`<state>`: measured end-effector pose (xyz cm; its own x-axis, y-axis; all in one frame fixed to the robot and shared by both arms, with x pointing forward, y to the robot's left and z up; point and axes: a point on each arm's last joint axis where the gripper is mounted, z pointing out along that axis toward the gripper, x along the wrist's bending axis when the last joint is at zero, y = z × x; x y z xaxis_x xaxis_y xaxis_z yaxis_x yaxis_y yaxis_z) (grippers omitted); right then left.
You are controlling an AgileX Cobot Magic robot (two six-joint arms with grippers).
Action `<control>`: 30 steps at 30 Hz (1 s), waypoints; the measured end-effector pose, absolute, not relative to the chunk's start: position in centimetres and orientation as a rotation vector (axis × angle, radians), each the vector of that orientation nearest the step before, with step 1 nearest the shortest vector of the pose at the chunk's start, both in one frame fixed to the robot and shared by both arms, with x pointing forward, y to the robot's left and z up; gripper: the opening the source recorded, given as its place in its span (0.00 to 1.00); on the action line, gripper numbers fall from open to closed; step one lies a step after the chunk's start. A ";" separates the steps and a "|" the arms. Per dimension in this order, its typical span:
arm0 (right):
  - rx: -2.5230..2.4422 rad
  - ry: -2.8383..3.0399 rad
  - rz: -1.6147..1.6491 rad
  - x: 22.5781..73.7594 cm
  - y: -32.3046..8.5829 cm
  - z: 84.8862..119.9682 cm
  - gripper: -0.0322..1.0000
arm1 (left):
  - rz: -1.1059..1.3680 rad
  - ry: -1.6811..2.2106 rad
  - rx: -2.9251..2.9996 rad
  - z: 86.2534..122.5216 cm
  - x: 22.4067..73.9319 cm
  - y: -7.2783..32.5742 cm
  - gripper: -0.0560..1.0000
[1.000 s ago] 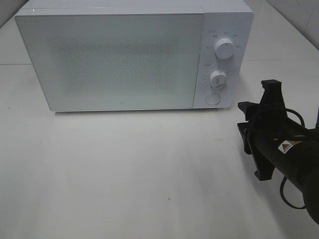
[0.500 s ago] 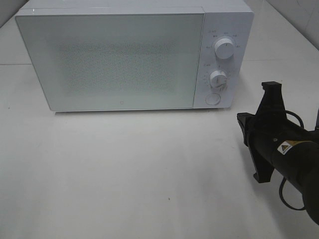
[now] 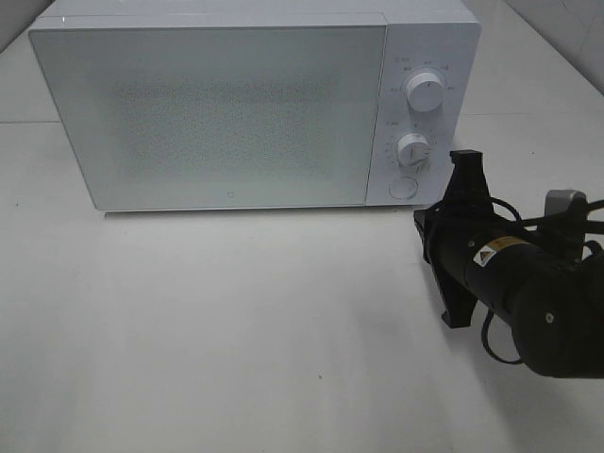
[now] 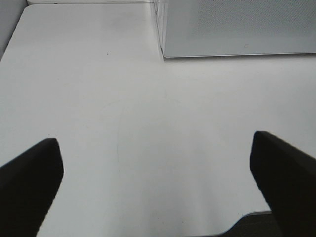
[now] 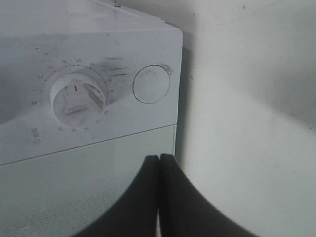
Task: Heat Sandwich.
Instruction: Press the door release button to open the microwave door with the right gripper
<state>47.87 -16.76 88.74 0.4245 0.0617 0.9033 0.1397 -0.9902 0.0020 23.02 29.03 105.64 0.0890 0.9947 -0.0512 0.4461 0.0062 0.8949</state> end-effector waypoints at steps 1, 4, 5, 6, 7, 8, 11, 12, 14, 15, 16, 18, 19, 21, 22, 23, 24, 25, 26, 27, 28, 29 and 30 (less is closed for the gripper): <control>-2.589 -0.183 -1.637 47.9 -16.8 88.7 0.04 | 0.858 1.473 1.560 105.6 23.0 29.0 0.98; -2.580 -0.180 -1.649 49.4 -16.6 88.6 0.04 | 0.858 1.473 1.560 105.6 23.0 29.0 0.98; -2.580 -0.180 -1.649 49.4 -16.6 88.6 0.04 | 0.858 1.473 1.560 105.6 23.0 29.0 0.98; -2.581 -0.186 -1.644 49.7 -16.6 88.5 0.04 | 0.858 1.473 1.560 105.6 23.0 29.0 0.98; -2.585 -0.187 -1.637 50.1 -16.5 88.4 0.04 | 0.858 1.473 1.560 105.6 23.0 29.0 0.98; -2.594 -0.186 -1.627 50.7 -16.4 88.1 0.04 | 0.858 1.473 1.560 105.6 23.0 29.0 0.98; -2.593 -0.171 -1.632 51.3 -16.4 88.1 0.04 | 0.858 1.473 1.560 105.6 23.0 29.0 0.98; -2.593 -0.167 -1.635 51.7 -16.4 88.0 0.04 | 0.858 1.473 1.560 105.6 23.0 29.0 0.98; -2.596 -0.153 -1.638 52.2 -16.5 87.9 0.04 | 0.857 1.473 1.561 105.6 23.0 29.0 0.98; -2.594 -0.147 -1.644 52.5 -16.6 87.9 0.04 | 0.857 1.473 1.561 105.6 23.0 29.0 0.98; -2.597 -0.143 -1.643 52.8 -16.6 87.8 0.04 | 0.857 1.473 1.561 105.6 23.0 29.0 0.98; -2.602 -0.130 -1.641 53.7 -16.7 87.5 0.04 | 0.857 1.473 1.561 105.6 23.0 29.0 0.98; -2.602 -0.130 -1.641 53.7 -16.7 87.5 0.04 | 0.857 1.473 1.561 105.6 23.0 29.0 0.98; -2.605 -0.130 -1.636 54.4 -16.6 87.3 0.04 | 0.857 1.473 1.561 105.6 23.0 29.0 0.98; -2.606 -0.129 -1.635 54.6 -16.6 87.3 0.04 | 0.857 1.473 1.561 105.6 23.0 29.0 0.98; -2.606 -0.129 -1.635 54.6 -16.6 87.3 0.04 | 0.857 1.473 1.561 105.6 23.0 29.0 0.98; -2.608 -0.130 -1.628 54.8 -16.6 87.2 0.04 | 0.857 1.473 1.561 105.6 23.0 29.0 0.98; -2.613 -0.128 -1.616 55.0 -16.6 87.2 0.04 | 0.857 1.473 1.561 105.6 23.0 29.0 0.98; -2.621 -0.126 -1.599 55.3 -16.6 87.1 0.04 | 0.857 1.473 1.561 105.6 23.0 29.0 0.98; -2.624 -0.122 -1.596 55.4 -16.6 87.0 0.04 | 0.857 1.473 1.561 105.6 23.0 29.0 0.98; -2.624 -0.122 -1.596 55.4 -16.6 87.0 0.04 | 0.857 1.473 1.561 105.6 23.0 29.0 0.98; -2.627 -0.121 -1.593 55.5 -16.6 86.9 0.04 | 0.857 1.473 1.561 105.6 23.0 29.0 0.98; -2.627 -0.119 -1.593 55.7 -16.6 86.8 0.04 | 0.857 1.473 1.561 105.6 23.0 29.0 0.98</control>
